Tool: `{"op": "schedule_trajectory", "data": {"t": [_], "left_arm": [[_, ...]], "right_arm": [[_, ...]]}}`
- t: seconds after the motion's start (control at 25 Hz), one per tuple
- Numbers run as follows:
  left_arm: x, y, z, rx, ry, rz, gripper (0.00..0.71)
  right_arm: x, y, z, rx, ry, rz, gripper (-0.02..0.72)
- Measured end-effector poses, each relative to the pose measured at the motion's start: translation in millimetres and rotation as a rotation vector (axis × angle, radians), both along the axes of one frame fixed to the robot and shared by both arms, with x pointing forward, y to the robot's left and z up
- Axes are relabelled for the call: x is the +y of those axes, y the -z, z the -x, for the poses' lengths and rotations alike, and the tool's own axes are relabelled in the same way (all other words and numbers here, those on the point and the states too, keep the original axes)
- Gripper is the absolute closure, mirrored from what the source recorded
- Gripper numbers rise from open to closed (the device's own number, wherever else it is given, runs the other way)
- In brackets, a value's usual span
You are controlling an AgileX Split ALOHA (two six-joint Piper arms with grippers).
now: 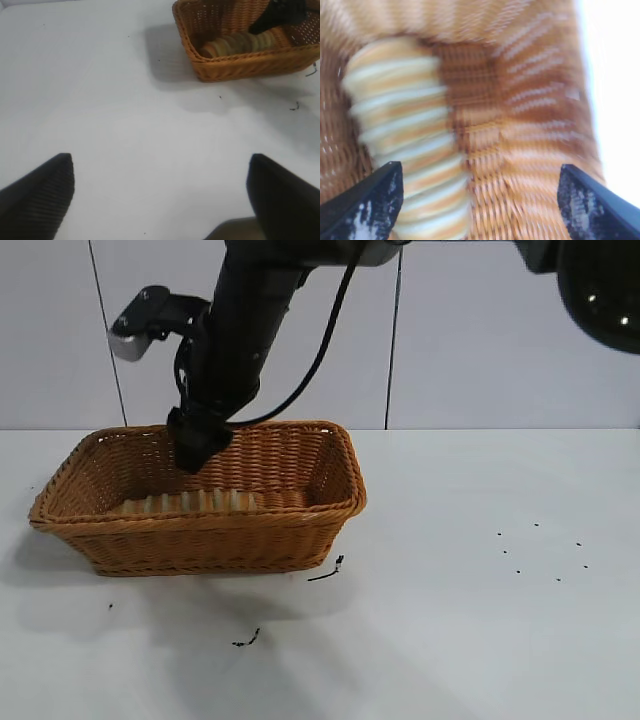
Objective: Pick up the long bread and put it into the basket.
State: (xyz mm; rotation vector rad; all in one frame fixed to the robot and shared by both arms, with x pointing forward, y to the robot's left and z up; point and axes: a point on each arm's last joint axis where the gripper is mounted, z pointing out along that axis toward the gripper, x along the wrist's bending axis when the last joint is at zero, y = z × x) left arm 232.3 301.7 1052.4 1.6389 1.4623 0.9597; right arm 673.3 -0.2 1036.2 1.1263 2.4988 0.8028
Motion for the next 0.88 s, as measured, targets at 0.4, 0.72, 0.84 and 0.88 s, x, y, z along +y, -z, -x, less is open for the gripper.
{"op": "schedule_trajectory", "data": {"t": [0.4,0.72,0.84,0.88], "left_arm": [[0.0,0,0,0.000,0.000,0.000,0.014],[0.0,0,0,0.000,0.000,0.000,0.014],[0.0,0,0,0.000,0.000,0.000,0.014],[0.0,0,0,0.000,0.000,0.000,0.014]], "right_arm": [[-118,-3,-50,0.091,0.399,0.018,0.125],[-257,-2,-79,0.117,0.682,0.028,0.125],[-290,-2,-80,0.128,0.748,0.020,0.125],[-297,-2,-80,0.138,0.762,0.015,0.125]]}}
